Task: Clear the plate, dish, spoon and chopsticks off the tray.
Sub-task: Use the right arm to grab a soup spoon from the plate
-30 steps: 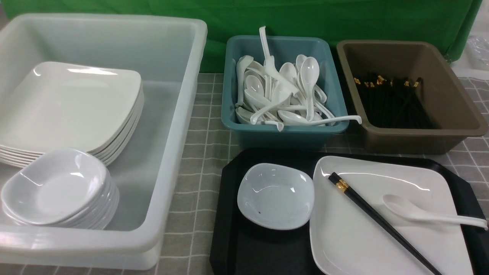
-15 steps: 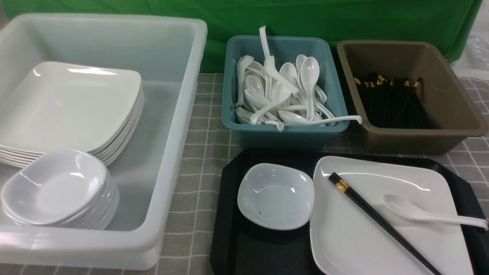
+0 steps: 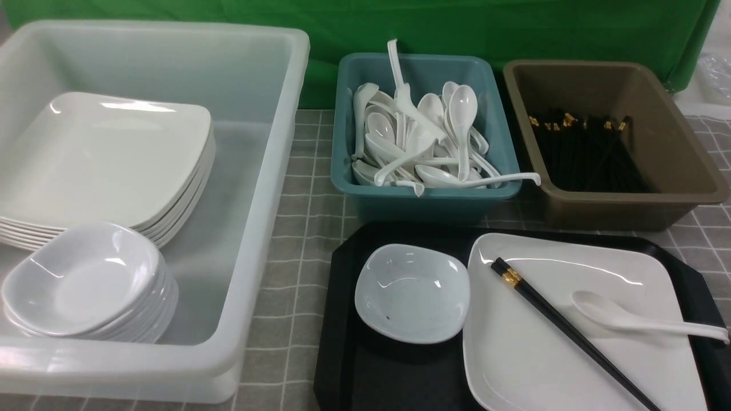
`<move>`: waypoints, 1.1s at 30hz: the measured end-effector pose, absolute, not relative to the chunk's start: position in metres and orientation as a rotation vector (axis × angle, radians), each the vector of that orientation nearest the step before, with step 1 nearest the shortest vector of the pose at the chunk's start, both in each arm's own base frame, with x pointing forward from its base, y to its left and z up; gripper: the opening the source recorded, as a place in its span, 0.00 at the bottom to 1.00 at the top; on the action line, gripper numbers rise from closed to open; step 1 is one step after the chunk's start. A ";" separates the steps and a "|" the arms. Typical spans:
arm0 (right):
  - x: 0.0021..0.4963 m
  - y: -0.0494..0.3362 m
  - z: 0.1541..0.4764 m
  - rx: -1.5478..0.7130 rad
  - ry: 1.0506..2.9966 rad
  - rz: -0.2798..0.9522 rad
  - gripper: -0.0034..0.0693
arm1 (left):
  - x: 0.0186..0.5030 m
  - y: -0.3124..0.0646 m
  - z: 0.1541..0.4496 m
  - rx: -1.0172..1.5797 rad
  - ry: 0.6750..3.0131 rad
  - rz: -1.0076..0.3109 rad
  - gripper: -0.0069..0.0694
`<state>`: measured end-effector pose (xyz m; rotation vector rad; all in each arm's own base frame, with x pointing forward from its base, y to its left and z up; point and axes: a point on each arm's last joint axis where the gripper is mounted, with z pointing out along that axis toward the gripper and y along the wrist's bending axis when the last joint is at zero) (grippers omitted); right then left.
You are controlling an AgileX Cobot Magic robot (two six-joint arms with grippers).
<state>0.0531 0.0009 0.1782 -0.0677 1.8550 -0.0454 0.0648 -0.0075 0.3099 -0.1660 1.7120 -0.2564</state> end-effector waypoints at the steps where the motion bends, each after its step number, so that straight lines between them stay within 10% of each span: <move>1: 0.053 0.001 0.178 -0.068 1.855 -0.045 0.38 | 0.068 -0.010 0.318 -0.114 1.758 -0.262 0.11; 10: 0.053 0.001 0.178 -0.068 1.855 -0.045 0.38 | 0.163 -0.067 0.324 0.375 2.166 -0.410 0.11; 19: 0.054 0.001 0.180 -0.059 1.831 -0.042 0.38 | 0.160 -0.124 0.316 0.767 2.116 -0.492 0.11; 33: 0.057 0.000 0.221 0.346 1.441 0.379 0.35 | 0.132 -0.108 0.339 0.806 2.007 -0.485 0.11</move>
